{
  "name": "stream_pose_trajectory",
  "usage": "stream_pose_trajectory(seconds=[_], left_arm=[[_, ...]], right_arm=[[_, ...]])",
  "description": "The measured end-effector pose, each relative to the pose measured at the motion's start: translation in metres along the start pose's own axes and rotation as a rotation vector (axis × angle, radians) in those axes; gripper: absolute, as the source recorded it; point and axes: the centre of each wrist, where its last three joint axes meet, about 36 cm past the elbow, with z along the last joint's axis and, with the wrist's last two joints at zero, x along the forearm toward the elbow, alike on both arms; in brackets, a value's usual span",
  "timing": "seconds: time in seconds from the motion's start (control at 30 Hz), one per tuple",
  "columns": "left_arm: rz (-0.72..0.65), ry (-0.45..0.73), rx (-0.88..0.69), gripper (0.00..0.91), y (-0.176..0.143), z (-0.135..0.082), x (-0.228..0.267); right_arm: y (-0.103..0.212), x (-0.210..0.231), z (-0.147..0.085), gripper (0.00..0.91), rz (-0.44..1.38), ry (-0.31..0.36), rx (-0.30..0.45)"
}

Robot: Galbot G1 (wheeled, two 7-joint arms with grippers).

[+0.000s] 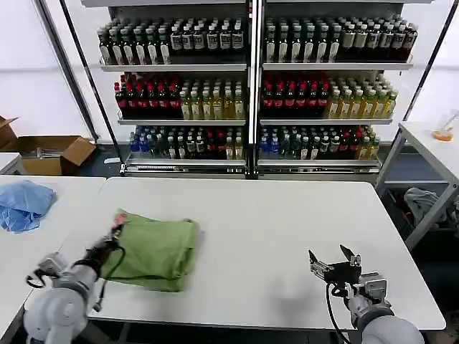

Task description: Fold and organize the clothes.

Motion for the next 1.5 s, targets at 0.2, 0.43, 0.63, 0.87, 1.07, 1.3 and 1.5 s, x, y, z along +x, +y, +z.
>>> stream_pose_trajectory(seconds=[0.2, 0.43, 0.63, 0.87, 1.07, 1.3, 1.5], left_arm=[[-0.020, -0.076, -0.195, 0.020, -0.005, -0.037, 0.016], [0.025, -0.051, -0.330, 0.020, -0.045, -0.011, 0.004], [0.102, 0.013, -0.380, 0.020, -0.097, 0.039, -0.021], [0.220, 0.076, -0.370, 0.020, -0.172, 0.087, -0.051], [0.306, 0.128, -0.352, 0.030, -0.235, 0.121, -0.073], [0.358, 0.151, -0.362, 0.907, -0.284, 0.149, -0.093], [0.377, 0.109, -0.369, 0.907, -0.308, 0.164, -0.105]], right_arm=[[0.001, 0.001, 0.000, 0.907, -0.003, -0.002, -0.004], [0.000, 0.005, -0.001, 0.907, 0.007, -0.006, -0.003], [-0.003, 0.008, -0.001, 0.907, 0.018, -0.004, -0.003], [-0.009, 0.012, 0.001, 0.907, 0.040, 0.002, -0.010], [-0.014, 0.013, 0.000, 0.907, 0.055, -0.001, -0.009], [-0.017, 0.013, 0.000, 0.907, 0.063, -0.003, -0.010], [-0.016, 0.011, 0.001, 0.907, 0.064, -0.011, -0.012]])
